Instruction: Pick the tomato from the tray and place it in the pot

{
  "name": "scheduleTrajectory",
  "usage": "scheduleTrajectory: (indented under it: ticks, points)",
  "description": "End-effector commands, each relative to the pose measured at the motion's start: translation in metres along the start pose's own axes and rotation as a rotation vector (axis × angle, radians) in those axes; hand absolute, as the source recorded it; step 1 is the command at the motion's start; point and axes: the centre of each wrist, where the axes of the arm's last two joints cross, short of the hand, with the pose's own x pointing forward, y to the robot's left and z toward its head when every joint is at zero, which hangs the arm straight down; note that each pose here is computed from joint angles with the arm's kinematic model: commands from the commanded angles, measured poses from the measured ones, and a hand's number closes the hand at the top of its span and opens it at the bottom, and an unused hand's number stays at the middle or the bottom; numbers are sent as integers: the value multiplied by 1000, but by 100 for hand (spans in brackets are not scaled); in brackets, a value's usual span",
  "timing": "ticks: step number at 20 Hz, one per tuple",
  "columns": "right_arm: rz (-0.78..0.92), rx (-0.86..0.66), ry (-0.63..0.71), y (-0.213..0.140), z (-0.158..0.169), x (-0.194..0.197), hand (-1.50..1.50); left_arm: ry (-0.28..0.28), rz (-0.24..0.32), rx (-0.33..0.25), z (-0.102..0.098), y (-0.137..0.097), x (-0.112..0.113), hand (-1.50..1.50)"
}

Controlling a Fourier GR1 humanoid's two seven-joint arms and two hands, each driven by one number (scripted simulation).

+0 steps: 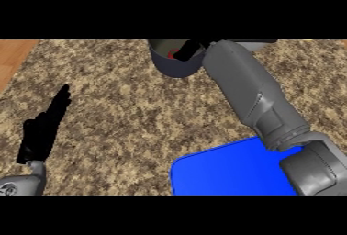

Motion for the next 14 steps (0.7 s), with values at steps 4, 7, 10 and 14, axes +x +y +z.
scheduleTrajectory:
  ticks: [4, 7, 10, 14]
  points:
    - [-197, -125, -81, -14, -5, 7, -150, 0, -2, -9, 2, 0, -1, 0]
    - [-406, -245, -113, -18, -5, 6, -150, 11, 0, -14, 3, -1, -2, 0]
    - [-539, -271, -96, -20, -5, 0, -150, 9, -4, 0, 1, 7, 1, 0]
    - [-613, -201, -88, -25, 0, -29, -150, 24, 3, 24, 4, 11, -11, 0]
